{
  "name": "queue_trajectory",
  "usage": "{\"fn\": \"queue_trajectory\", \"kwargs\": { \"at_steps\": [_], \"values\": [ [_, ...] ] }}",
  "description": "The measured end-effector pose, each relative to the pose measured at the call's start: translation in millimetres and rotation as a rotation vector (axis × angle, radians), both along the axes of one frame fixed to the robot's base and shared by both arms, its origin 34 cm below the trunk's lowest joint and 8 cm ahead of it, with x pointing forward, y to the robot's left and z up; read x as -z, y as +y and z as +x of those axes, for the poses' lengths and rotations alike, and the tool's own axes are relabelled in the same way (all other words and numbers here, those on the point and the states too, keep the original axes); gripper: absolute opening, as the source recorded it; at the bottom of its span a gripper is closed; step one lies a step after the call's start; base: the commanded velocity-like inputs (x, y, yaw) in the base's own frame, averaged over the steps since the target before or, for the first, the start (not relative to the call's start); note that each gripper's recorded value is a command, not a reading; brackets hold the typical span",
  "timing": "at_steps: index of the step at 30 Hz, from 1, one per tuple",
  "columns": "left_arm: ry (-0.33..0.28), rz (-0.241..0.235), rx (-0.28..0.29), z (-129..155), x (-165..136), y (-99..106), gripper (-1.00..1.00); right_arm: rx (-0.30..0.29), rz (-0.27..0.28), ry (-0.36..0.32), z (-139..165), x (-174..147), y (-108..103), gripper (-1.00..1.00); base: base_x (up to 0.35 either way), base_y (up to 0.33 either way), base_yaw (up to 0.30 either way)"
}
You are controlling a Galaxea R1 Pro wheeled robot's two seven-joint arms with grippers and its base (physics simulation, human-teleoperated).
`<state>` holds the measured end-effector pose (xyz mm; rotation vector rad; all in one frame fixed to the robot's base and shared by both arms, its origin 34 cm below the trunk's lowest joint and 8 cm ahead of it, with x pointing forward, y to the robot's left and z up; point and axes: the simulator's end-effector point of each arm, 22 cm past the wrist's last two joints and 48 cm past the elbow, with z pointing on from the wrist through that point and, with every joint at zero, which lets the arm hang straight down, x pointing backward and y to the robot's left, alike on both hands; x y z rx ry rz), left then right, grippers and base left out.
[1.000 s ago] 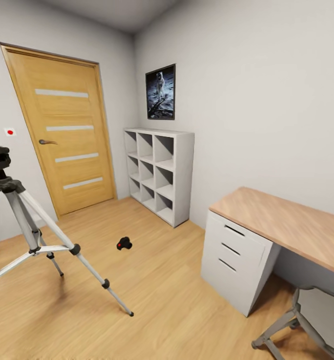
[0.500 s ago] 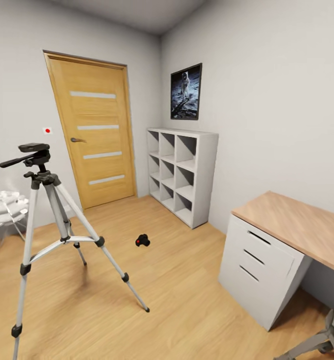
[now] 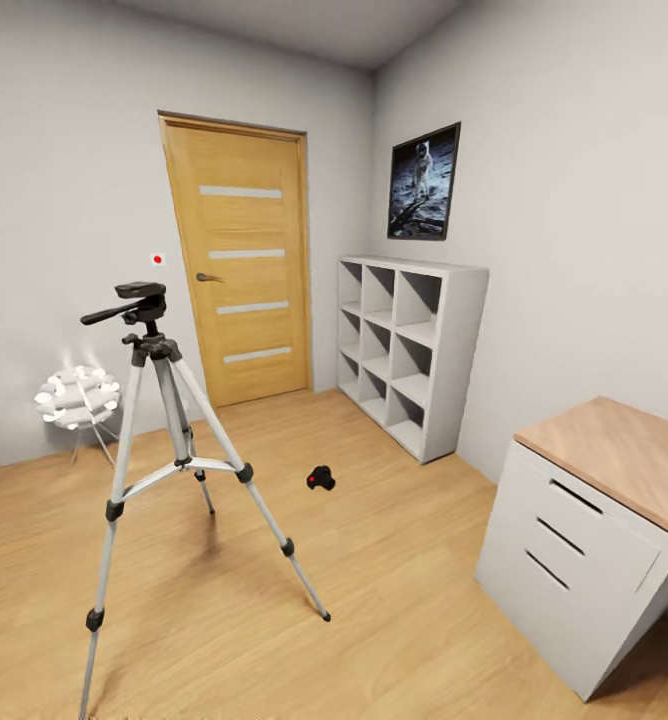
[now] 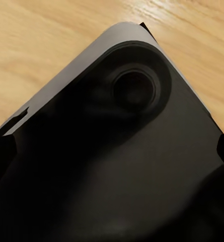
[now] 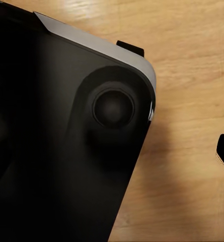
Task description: Attach the digital camera to the camera tripod in the bedroom.
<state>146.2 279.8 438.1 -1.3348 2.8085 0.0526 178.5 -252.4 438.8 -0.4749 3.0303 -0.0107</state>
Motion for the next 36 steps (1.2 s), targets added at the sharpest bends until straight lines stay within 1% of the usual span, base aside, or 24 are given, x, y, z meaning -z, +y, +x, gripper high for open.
{"fn": "queue_trajectory", "kwargs": {
  "at_steps": [23, 36],
  "values": [
    [0.0, 0.0, -0.001, 0.1, 0.0, -0.5, 1.0, -0.004, 0.001, -0.001, 0.2, 0.0, -0.3, 1.0, 0.0, 0.0, 0.297],
    [-0.01, 0.012, -0.001, 2.2, -0.2, 2.2, 1.0, -0.004, 0.002, -0.001, 0.2, 0.0, -0.4, 1.0, 0.0, 0.0, 0.3]
  ]
}}
